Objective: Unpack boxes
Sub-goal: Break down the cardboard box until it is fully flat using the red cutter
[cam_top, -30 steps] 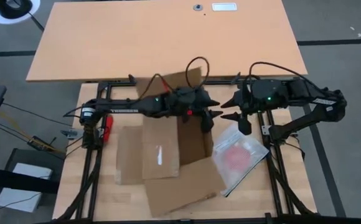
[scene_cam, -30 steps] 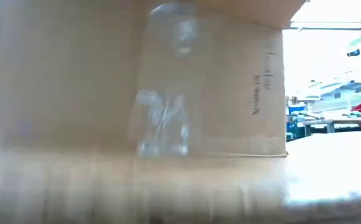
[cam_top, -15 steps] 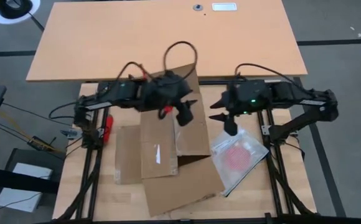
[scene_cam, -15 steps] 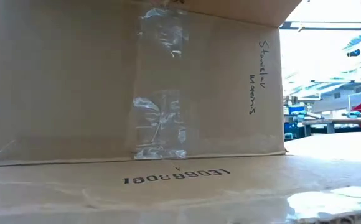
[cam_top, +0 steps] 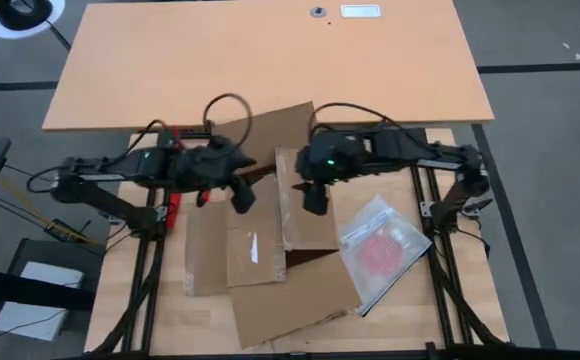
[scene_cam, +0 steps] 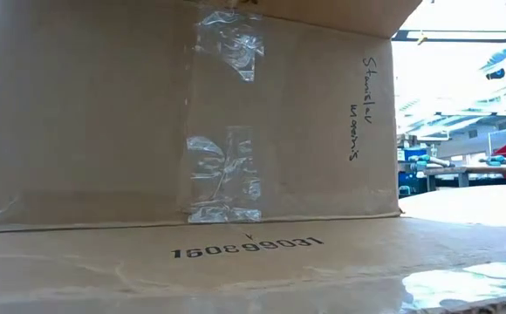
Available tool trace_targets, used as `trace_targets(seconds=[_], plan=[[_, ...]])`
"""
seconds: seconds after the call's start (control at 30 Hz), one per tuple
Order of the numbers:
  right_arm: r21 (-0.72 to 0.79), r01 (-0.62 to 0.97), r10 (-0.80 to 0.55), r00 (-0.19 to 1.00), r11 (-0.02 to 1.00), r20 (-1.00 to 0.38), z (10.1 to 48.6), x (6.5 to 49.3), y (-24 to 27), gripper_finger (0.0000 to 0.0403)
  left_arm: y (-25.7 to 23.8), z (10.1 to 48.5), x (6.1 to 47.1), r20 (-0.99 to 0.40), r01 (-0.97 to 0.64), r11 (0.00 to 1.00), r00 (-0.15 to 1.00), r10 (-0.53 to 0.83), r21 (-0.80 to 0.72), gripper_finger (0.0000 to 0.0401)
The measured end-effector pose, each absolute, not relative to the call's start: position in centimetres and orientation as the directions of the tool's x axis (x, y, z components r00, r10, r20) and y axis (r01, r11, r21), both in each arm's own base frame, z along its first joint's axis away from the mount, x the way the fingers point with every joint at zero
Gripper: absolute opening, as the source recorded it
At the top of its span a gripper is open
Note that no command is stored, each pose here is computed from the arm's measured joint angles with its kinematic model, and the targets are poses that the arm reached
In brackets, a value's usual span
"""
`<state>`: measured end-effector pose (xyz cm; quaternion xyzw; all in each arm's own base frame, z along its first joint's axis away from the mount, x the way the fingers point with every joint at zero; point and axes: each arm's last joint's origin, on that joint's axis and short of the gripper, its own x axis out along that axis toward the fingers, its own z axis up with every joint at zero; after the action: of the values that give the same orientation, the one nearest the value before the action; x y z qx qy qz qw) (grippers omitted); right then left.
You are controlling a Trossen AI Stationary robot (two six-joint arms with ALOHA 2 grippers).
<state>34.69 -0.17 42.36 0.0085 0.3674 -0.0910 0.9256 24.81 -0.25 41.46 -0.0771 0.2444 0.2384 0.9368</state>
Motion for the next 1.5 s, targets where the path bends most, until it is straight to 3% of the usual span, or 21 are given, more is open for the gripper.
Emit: trace_targets(seconds=[0.37, 0.57, 0.93, 1.3, 1.5], plan=[[-0.095, 0.129, -0.159, 0.701, 0.987, -0.695, 40.7, 41.0, -0.4, 0.0194, -0.4, 32.1, 21.7, -0.493, -0.464, 0.855, 0.813, 0.309, -0.230, 0.0203], [-0.128, 0.098, -0.161, 0.653, 0.987, -0.740, 38.2, 43.1, -0.4, 0.0188, -0.5, 28.8, 22.3, -0.502, -0.456, 0.860, 0.812, 0.298, -0.227, 0.0203], [-0.150, 0.074, -0.167, 0.472, 0.986, -0.866, 36.7, 41.6, -0.5, 0.0182, -0.5, 27.4, 22.8, -0.535, -0.463, 0.864, 0.790, 0.301, -0.198, 0.0203], [-0.131, 0.104, -0.167, 0.619, 0.986, -0.768, 38.1, 42.6, -0.5, 0.0176, -0.5, 26.0, 24.0, -0.582, -0.490, 0.858, 0.747, 0.322, -0.154, 0.0203], [-0.136, 0.079, -0.156, 0.600, 0.988, -0.784, 36.0, 44.3, -0.5, 0.0173, -0.6, 23.9, 25.4, -0.636, -0.527, 0.841, 0.691, 0.342, -0.120, 0.0203]])
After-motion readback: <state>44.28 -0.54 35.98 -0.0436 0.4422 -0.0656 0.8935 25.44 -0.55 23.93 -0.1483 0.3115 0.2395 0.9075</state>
